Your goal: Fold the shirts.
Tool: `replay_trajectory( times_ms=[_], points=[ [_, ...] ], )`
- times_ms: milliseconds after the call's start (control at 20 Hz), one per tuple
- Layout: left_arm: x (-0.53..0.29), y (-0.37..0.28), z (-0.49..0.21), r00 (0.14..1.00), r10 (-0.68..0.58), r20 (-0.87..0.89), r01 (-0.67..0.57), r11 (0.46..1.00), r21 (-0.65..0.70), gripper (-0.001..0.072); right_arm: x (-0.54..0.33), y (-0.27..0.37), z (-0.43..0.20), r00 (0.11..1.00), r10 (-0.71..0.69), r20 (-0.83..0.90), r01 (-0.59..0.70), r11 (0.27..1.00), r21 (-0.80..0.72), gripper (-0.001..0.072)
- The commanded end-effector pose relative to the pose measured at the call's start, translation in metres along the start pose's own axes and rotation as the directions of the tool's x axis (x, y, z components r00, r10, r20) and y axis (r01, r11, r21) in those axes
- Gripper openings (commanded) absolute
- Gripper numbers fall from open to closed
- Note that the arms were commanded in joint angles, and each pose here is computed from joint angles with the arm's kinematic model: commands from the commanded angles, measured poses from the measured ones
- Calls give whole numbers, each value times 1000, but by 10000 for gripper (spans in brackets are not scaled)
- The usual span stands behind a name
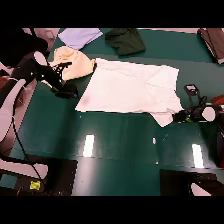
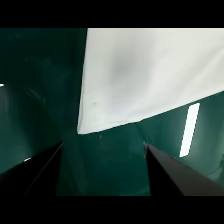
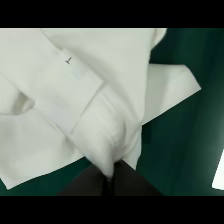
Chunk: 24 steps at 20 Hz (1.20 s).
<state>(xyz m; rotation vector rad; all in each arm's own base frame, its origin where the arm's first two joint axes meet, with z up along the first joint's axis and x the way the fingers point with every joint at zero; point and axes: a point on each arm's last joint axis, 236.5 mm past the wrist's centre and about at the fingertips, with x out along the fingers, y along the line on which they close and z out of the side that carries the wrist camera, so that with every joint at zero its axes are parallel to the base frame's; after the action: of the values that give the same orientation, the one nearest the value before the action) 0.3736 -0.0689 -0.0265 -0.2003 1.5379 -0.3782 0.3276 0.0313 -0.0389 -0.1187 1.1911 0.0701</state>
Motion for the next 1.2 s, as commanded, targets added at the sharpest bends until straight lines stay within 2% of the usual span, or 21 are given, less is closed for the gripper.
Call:
replay_trajectory(
  times_ms=[0,200,400,550,800,850,900,1000,1050,1100,1150],
  points=[
    [12,11,-5,1000,30,-8,-29,998,58,607,-15,-2,9,998,-4,55,4,1000,-2,15],
    [18,20,-4,998,55,-12,-53,993,110,607,-16,-2,5,999,-3,40,3,1000,0,15],
    [39,14,-10,999,-5,-42,9,994,106,606,-16,-2,4,999,-3,37,3,1000,0,16],
    [54,-1,-16,994,-95,-62,100,990,99,605,-16,-2,3,999,-3,33,3,1000,0,16],
    [56,4,-14,995,-80,-53,85,991,101,604,-16,-2,3,999,-3,34,3,1000,0,15],
    [56,0,-16,994,-92,-64,98,990,98,569,-16,-2,4,999,-3,35,3,1000,0,15],
    [55,-8,-17,989,-128,-69,134,986,95,435,-17,-2,4,999,-3,36,3,1000,0,15],
    [53,-23,-18,979,-192,-70,198,976,94,412,-17,-1,4,999,-2,36,2,1000,1,15],
    [54,-25,-20,980,-184,-81,192,976,105,412,-17,-1,4,999,-2,36,2,1000,1,15],
    [57,-27,-22,982,-165,-96,176,976,126,365,-17,0,6,999,2,42,-2,1000,4,15],
    [60,-29,-25,983,-148,-111,164,975,147,222,-17,0,8,999,4,51,-5,1000,6,15]
  ],
)
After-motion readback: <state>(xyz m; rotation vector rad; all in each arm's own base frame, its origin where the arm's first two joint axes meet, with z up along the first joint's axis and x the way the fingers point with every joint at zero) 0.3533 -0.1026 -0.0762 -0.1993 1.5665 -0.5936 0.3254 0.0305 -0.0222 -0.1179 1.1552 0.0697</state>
